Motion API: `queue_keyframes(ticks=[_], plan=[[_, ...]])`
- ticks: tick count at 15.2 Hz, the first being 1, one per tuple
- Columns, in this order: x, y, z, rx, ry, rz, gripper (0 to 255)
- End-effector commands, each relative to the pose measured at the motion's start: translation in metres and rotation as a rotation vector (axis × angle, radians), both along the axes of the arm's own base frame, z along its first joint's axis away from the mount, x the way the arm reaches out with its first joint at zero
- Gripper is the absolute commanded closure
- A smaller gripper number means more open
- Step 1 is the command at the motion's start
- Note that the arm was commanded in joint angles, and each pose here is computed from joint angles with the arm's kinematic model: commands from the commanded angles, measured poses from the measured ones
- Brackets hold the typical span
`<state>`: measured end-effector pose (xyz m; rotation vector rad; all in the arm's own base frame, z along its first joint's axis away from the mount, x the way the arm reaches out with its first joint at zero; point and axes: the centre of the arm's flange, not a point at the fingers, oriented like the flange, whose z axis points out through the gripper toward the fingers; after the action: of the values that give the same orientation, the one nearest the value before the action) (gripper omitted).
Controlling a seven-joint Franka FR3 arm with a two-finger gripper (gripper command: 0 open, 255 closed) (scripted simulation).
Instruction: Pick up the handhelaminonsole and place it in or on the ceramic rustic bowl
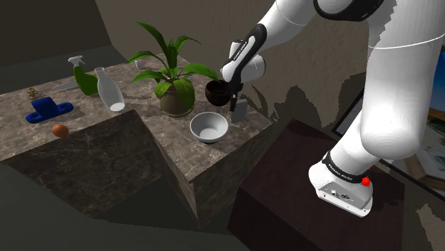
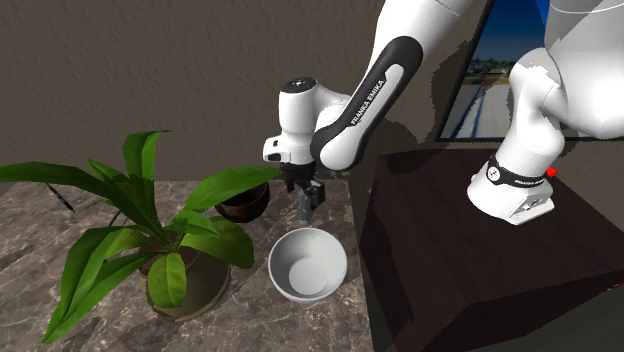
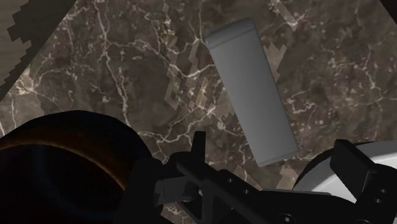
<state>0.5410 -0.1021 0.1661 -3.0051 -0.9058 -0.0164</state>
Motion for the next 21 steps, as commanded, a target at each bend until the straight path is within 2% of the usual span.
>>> queue_keyframes(ticks=[1, 8, 9, 18, 21], plan=[[0.001, 0.000, -0.009, 0.000, 0.000, 0.000, 0], [0.001, 0.000, -0.008, 0.000, 0.000, 0.000, 0], [0.001, 0.000, -0.008, 0.000, 0.000, 0.000, 255], [0.001, 0.000, -0.009, 0.000, 0.000, 0.000, 255], [0.001, 0.000, 0.007, 0.000, 0.000, 0.000, 255]])
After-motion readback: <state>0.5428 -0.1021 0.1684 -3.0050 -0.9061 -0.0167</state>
